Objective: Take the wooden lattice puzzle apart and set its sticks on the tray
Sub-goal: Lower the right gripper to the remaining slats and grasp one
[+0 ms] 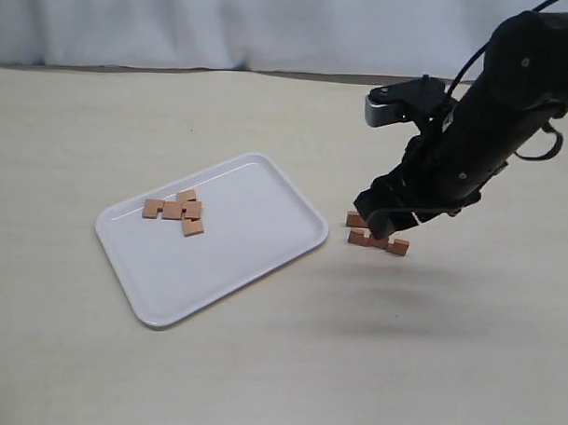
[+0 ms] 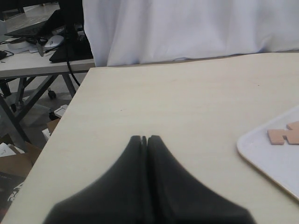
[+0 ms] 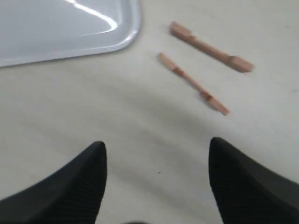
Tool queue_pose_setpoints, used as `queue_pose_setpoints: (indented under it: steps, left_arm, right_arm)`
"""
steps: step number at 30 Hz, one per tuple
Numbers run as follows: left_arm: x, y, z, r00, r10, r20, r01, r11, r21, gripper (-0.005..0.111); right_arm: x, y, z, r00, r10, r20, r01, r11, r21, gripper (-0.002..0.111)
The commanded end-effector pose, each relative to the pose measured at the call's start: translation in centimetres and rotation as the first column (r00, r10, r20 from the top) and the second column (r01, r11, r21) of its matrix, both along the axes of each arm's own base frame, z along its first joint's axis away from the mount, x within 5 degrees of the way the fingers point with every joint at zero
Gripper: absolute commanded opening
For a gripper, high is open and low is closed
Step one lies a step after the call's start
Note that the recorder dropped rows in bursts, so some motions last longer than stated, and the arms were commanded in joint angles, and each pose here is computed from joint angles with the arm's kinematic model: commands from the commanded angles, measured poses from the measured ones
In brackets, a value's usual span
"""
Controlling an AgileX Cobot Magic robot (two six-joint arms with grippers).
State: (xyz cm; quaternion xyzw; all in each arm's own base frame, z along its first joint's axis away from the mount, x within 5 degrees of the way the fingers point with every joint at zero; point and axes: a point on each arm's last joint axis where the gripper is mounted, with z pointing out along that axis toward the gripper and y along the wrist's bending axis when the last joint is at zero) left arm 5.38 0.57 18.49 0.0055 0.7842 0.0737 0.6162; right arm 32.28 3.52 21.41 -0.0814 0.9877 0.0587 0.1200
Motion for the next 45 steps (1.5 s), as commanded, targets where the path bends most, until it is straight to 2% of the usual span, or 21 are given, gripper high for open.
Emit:
queue_pose_setpoints:
  steps: [1,5,8,10,16,19,26,36,45]
  left_arm:
    - [0.0,0.0,0.0,1.0,0.0,0.012,0.0,1.0,-0.003,0.0]
    - [0.0,0.0,0.0,1.0,0.0,0.012,0.0,1.0,-0.003,0.0]
    - [0.0,0.0,0.0,1.0,0.0,0.012,0.0,1.0,-0.003,0.0]
    - [0.0,0.0,0.0,1.0,0.0,0.012,0.0,1.0,-0.003,0.0]
    - [0.0,0.0,0.0,1.0,0.0,0.012,0.0,1.0,-0.003,0.0]
    - [0.0,0.0,0.0,1.0,0.0,0.012,0.0,1.0,-0.003,0.0]
    - [0.0,0.0,0.0,1.0,0.0,0.012,0.0,1.0,-0.003,0.0]
    - [0.0,0.0,0.0,1.0,0.0,0.012,0.0,1.0,-0.003,0.0]
    - [0.0,0.0,0.0,1.0,0.0,0.012,0.0,1.0,-0.003,0.0]
  right_arm:
    - [-0.1,0.8,-0.2,0.997,0.064,0.047,-0.068,0.994,0.088,0.06]
    - [0.6,0.9,0.1,0.992,0.018,0.123,-0.031,0.994,0.105,0.06]
    - [0.7,0.8,0.0,0.991,-0.035,0.128,0.02,0.993,0.12,0.06]
    - [0.7,0.7,-0.3,0.991,-0.029,0.132,0.015,0.994,0.104,0.06]
    - [0.1,-0.8,-1.8,0.983,0.109,0.145,-0.093,0.99,-0.109,0.06]
    - [-0.2,-1.1,-2.6,0.974,0.15,0.169,-0.122,0.979,-0.163,0.06]
    - [-0.7,-1.2,-5.1,0.968,0.14,0.208,-0.107,0.981,-0.159,0.06]
    - [-0.5,-1.1,-8.9,0.984,0.138,0.116,-0.12,0.981,-0.155,0.06]
    - [0.4,-1.1,-10.0,0.983,0.036,0.18,-0.015,0.993,-0.118,0.06]
